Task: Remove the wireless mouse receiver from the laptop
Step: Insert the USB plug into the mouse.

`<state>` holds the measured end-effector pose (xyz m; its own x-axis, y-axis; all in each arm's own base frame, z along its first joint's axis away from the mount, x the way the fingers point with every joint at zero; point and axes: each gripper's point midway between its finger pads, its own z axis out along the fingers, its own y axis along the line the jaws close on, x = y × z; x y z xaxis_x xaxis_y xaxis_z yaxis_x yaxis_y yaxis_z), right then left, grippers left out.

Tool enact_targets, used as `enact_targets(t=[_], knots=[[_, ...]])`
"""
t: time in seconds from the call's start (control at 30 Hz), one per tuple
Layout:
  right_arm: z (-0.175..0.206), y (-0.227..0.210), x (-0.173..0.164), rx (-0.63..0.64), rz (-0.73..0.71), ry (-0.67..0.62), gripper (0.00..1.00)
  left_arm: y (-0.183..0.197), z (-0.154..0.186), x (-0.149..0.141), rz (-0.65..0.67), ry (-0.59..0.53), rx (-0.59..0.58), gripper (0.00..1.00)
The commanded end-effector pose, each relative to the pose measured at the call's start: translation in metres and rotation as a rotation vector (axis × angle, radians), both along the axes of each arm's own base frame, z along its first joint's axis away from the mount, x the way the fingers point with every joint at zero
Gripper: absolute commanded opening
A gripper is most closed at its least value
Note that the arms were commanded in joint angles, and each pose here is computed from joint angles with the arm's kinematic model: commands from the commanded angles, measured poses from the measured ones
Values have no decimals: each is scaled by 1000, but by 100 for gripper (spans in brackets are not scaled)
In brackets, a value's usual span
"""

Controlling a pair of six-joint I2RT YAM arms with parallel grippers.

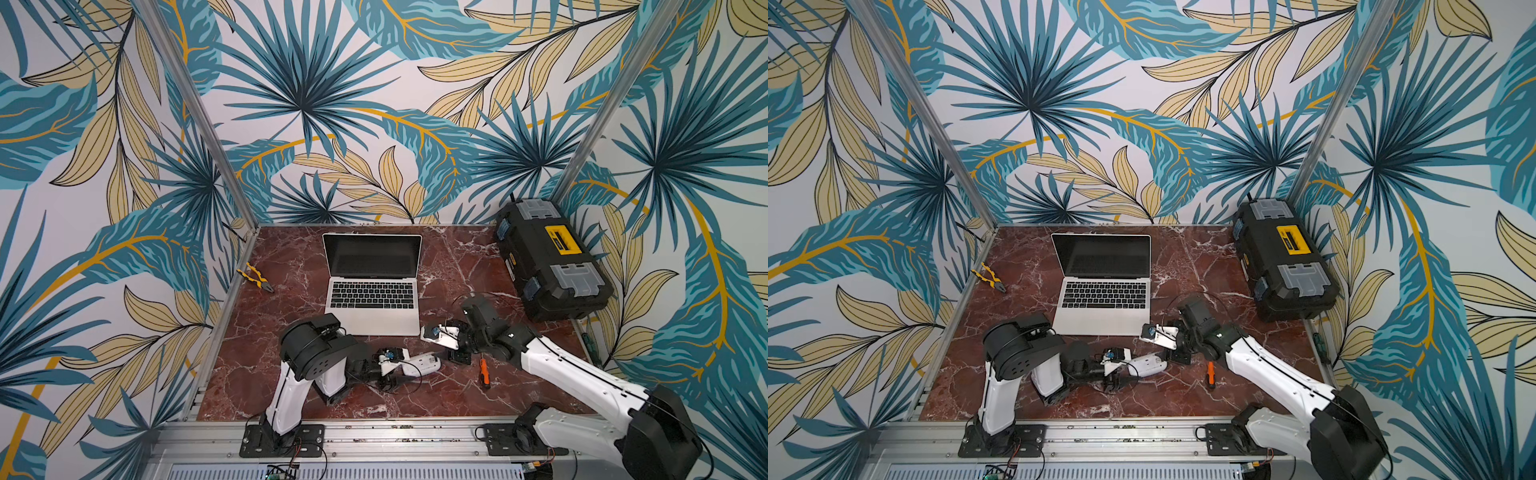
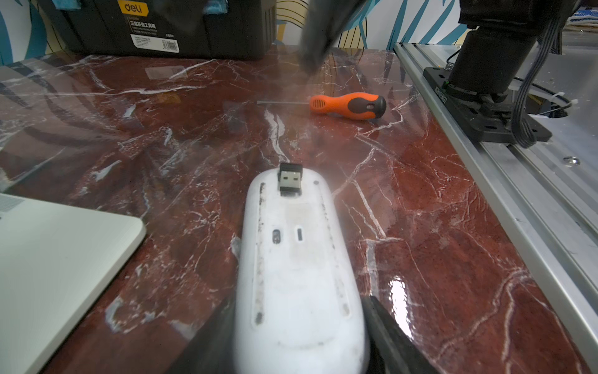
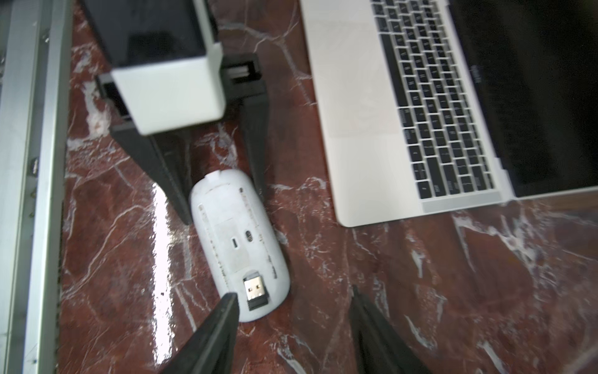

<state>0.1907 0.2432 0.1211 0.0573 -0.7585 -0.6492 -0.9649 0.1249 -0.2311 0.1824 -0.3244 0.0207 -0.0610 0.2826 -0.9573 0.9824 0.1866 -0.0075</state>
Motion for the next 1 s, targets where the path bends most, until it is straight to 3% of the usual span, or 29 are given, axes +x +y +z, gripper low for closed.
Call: enact_targets(t=[0.0,0.17,0.27,0.4,0.5,0.73,0.97], knots=[[20,-1,20,169,-308,106,63,5,-12,-1,8,39,30,55],[37,-17,38,302,-646,234,67,4,-12,-1,9,37,29,55],[39,-14,35,354,-737,367,70,4,-11,-1,9,38,28,55],[17,-10,28,373,-912,618,62,5,-10,-1,10,37,26,55],[-8,-15,18,329,-1000,717,57,4,-10,-1,10,40,25,55],[-38,-21,-10,294,-1014,839,41,5,-11,-1,13,40,27,55],[-54,-12,-18,298,-994,908,33,5,-10,0,17,39,26,55]])
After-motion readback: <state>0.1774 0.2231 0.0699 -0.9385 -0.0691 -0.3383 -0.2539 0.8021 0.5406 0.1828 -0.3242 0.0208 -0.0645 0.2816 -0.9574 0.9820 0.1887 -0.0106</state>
